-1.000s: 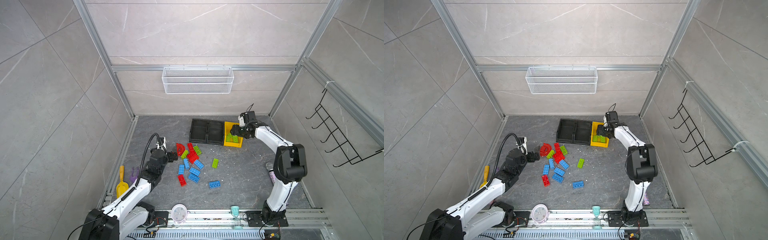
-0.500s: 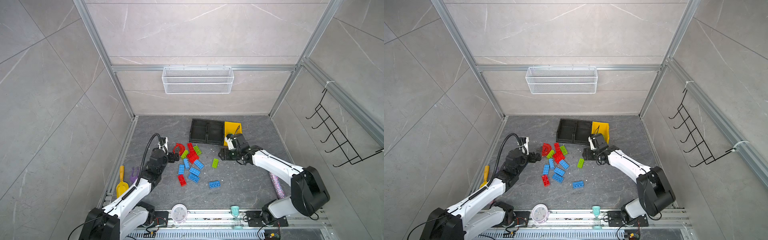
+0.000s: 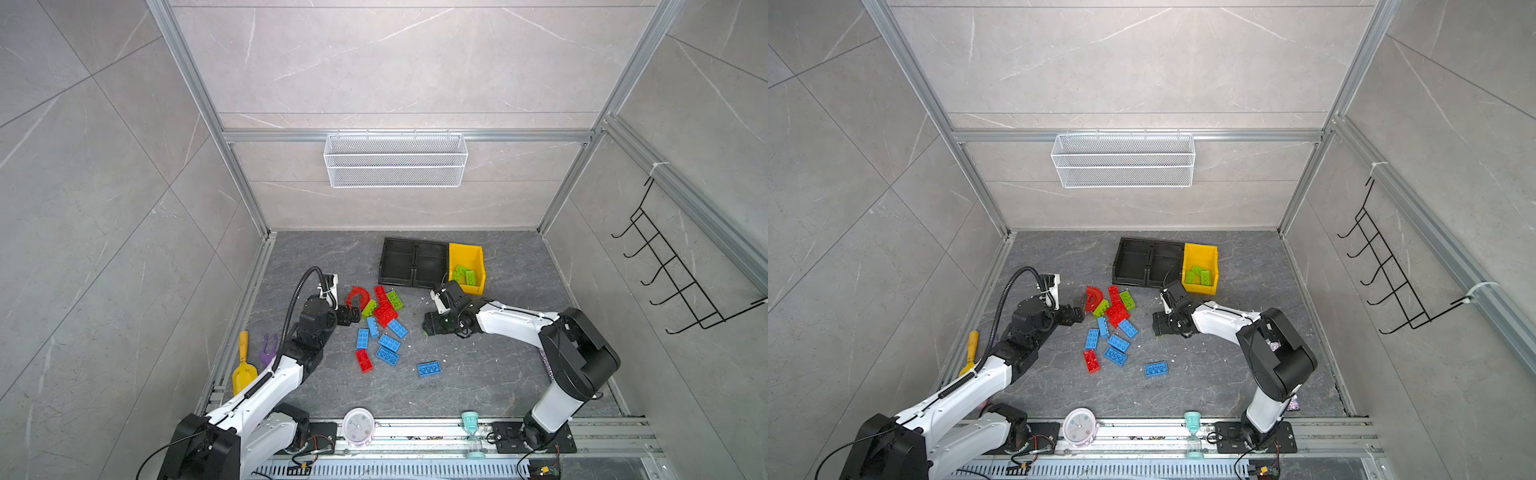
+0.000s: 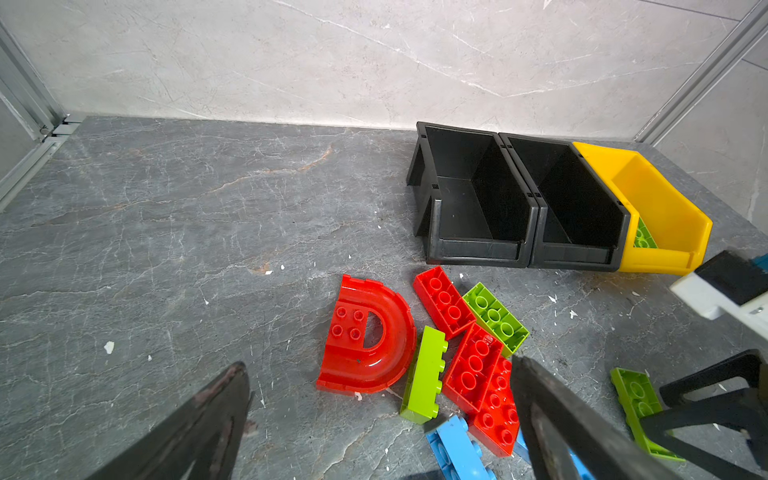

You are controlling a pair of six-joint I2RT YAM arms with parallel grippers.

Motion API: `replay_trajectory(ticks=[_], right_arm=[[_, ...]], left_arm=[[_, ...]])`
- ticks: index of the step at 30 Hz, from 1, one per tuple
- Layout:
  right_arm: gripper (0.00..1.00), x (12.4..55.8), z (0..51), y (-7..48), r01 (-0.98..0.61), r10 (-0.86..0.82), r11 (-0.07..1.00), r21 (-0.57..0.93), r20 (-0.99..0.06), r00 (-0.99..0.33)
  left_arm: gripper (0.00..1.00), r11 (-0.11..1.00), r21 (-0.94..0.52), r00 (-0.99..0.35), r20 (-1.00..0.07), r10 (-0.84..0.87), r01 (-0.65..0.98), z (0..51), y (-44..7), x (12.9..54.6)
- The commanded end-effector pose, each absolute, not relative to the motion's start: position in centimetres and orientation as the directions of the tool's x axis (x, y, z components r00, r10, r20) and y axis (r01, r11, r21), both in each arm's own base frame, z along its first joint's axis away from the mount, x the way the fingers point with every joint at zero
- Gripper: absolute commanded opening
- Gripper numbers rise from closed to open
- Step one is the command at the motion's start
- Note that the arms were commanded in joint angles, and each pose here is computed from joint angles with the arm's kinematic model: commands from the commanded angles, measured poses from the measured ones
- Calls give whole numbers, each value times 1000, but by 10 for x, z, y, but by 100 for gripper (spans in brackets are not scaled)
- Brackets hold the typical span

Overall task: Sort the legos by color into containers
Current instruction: 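Move the right gripper to another lime-green brick and grasp it, then carry the lime-green brick over the yellow bin and release it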

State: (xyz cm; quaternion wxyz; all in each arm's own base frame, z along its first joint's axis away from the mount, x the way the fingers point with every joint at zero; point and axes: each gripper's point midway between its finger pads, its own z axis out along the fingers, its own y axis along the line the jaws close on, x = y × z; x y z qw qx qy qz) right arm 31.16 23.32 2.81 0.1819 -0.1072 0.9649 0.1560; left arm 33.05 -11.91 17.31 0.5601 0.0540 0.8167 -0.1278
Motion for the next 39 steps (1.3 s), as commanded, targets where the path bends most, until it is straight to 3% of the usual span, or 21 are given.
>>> replay_trajectory(ticks=[1, 6, 19, 24, 27, 33, 39], right_arm=[[69, 319, 29, 239, -259, -152, 938, 232, -395, -906], [69, 322, 20, 252, -284, -191, 937, 203, -382, -904], [50, 332, 16, 238, -298, -303, 952, -74, -381, -873], [39, 334, 16, 243, -296, -297, 953, -65, -403, -866], [32, 337, 25, 252, -291, -254, 957, 6, -472, -844], [24, 343, 47, 262, -333, -263, 941, 60, -490, -831], [21, 363, 87, 255, -359, -240, 923, 141, -518, -821]], left_arm=[[100, 958, -136, -306, -951, -54, 252, 190, -120, 332], [100, 959, -136, -297, -953, -58, 249, 193, -119, 331], [100, 960, -138, -283, -957, -66, 243, 199, -116, 328], [100, 958, -140, -276, -959, -68, 250, 200, -116, 326], [100, 958, -139, -278, -958, -66, 250, 199, -117, 326], [100, 961, -135, -284, -957, -63, 241, 198, -115, 327], [100, 966, -133, -289, -955, -65, 223, 196, -113, 328]])
